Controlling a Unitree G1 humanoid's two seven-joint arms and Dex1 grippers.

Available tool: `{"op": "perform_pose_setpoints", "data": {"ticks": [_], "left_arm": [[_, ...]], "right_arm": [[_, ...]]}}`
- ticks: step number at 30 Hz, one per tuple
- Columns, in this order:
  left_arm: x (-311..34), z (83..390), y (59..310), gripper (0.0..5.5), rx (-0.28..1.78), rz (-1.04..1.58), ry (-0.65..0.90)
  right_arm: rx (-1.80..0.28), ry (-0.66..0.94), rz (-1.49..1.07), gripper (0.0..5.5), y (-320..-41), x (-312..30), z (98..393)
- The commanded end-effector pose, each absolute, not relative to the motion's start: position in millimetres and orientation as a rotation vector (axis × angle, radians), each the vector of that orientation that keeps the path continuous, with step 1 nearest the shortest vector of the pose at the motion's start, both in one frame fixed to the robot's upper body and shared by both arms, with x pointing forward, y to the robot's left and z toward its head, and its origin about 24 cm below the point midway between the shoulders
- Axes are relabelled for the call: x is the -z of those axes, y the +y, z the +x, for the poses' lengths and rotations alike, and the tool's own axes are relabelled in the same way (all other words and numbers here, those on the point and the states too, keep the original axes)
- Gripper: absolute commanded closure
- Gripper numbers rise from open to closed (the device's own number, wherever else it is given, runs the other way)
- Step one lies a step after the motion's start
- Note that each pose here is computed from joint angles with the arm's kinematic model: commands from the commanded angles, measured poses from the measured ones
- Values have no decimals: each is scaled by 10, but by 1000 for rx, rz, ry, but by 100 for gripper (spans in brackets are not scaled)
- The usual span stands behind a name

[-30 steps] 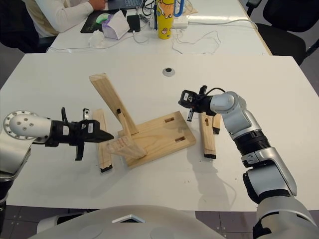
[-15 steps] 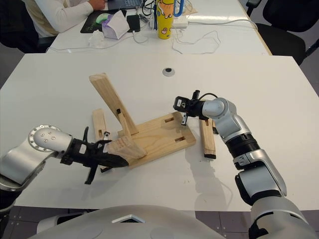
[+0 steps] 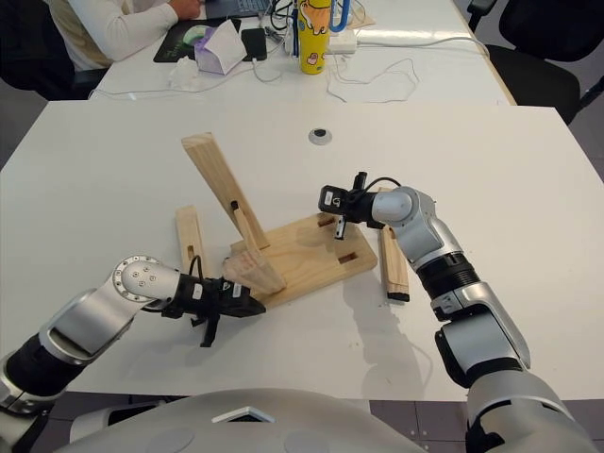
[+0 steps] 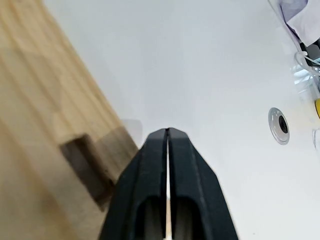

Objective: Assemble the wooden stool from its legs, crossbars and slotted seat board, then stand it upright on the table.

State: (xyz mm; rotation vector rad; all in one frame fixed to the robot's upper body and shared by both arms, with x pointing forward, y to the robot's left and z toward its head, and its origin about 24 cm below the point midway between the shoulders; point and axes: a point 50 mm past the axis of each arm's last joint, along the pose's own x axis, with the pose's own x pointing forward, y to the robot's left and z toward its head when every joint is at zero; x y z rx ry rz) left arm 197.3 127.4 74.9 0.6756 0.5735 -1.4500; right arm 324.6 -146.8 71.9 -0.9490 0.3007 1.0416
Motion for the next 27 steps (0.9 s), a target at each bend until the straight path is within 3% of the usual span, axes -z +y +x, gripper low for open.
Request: {"op": "perform_pose_setpoints", "data": {"ticks": [1, 4, 7, 10, 14, 21, 27], "left_arm": [[-680, 2279, 1528, 550, 1223, 860, 635], [-720, 2551, 1607, 550, 1080, 931, 585], [-777, 2818, 1635, 550, 925, 953, 507], [-822, 2935, 1581, 550, 865, 899, 440], [-845, 2945, 1546, 550, 822, 826, 397], [-862, 3007, 1775, 550, 669, 810, 405], [-995, 2956, 1952, 550, 517, 703, 363]], "right_arm": [[-1145, 501, -1019, 549, -1672, -644, 3110], [-1302, 576, -977, 549, -1693, -618, 2909], [-1394, 541, -853, 549, -1567, -682, 2779], [-1219, 441, -796, 549, -1465, -754, 2954], [-836, 347, -751, 549, -1538, -877, 3301], [-678, 325, -685, 549, -1686, -960, 3315], [-376, 123, -481, 549, -2094, -1417, 3375]]}}
